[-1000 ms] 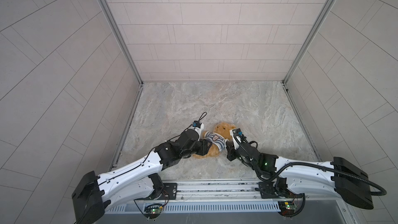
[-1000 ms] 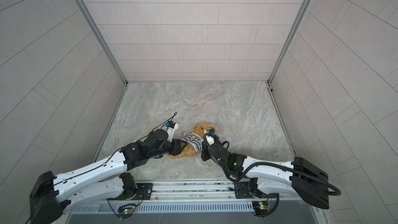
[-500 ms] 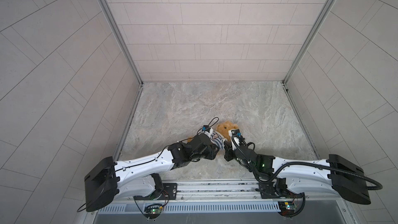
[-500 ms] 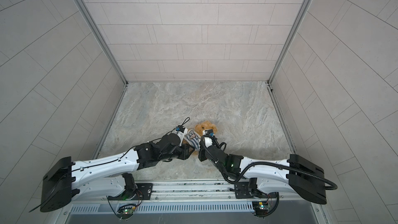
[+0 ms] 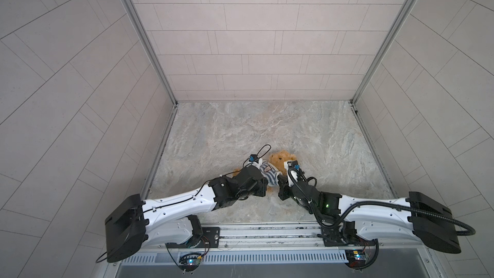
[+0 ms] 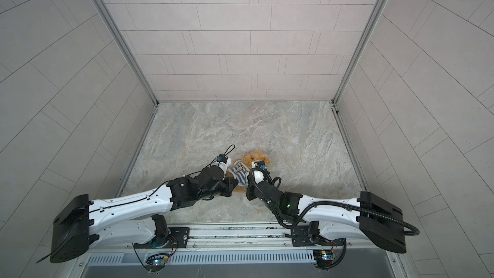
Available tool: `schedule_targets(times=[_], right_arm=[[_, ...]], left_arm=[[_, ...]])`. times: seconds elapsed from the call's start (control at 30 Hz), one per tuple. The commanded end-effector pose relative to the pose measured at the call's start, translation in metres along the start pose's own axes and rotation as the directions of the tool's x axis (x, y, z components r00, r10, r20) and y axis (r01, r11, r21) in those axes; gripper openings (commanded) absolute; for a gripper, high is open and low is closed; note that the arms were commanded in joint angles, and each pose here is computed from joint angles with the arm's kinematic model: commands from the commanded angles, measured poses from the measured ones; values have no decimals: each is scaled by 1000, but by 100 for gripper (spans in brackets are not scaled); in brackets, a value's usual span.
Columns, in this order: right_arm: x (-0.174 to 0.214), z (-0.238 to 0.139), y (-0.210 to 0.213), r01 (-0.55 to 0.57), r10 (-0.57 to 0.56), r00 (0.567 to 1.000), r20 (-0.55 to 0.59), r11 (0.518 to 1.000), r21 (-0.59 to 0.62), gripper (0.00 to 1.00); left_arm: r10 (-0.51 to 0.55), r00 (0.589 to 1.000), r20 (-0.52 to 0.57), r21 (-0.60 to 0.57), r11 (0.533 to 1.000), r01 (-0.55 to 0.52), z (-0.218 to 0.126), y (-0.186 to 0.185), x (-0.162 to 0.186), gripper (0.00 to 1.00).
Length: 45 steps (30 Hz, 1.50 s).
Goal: Dress the teddy bear
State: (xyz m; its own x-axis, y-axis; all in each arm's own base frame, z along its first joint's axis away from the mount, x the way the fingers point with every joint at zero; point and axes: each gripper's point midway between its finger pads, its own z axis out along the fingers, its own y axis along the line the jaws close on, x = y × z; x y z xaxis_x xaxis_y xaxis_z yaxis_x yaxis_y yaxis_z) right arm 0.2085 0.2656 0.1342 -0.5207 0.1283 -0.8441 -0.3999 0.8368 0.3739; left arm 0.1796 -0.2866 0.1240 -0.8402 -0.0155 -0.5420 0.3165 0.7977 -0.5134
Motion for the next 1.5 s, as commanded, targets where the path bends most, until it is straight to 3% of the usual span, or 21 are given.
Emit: schedule_targets(times=[0.0,0.33,0.6,0.8,1.03,1.13,1.33,1.47], right_arm=[[-14,-6,1,-42,41,998,55,999,-1,0],[-13,-19,-9,17,-16,998,67,1000,-3,0],[-5,-26,9,102,-100,995,24,987,-126,0],[-2,-37,32,153,-152,988,24,949,-276,0],[-14,-50,39,153,-131,988,87,929,-338,0],[-10,-45,36,166,-156,986,57,936,-310,0],[-4,-36,29,175,-175,984,24,951,-255,24],[-5,-42,35,221,-227,974,5,939,-263,34]], left_arm=[[15,1000,-1,-29,999,-15,0,7,-1,3],[-13,1000,-8,-56,998,12,-2,30,-2,0],[-27,1000,-8,-122,992,26,-3,66,-4,0],[-32,999,-17,-149,988,29,-1,82,0,0],[-26,999,-41,-157,987,19,2,91,5,0],[-21,999,-47,-123,992,15,5,84,4,0],[-1,999,-54,-39,999,-1,7,58,7,0],[-36,998,-55,30,999,37,13,43,11,0]])
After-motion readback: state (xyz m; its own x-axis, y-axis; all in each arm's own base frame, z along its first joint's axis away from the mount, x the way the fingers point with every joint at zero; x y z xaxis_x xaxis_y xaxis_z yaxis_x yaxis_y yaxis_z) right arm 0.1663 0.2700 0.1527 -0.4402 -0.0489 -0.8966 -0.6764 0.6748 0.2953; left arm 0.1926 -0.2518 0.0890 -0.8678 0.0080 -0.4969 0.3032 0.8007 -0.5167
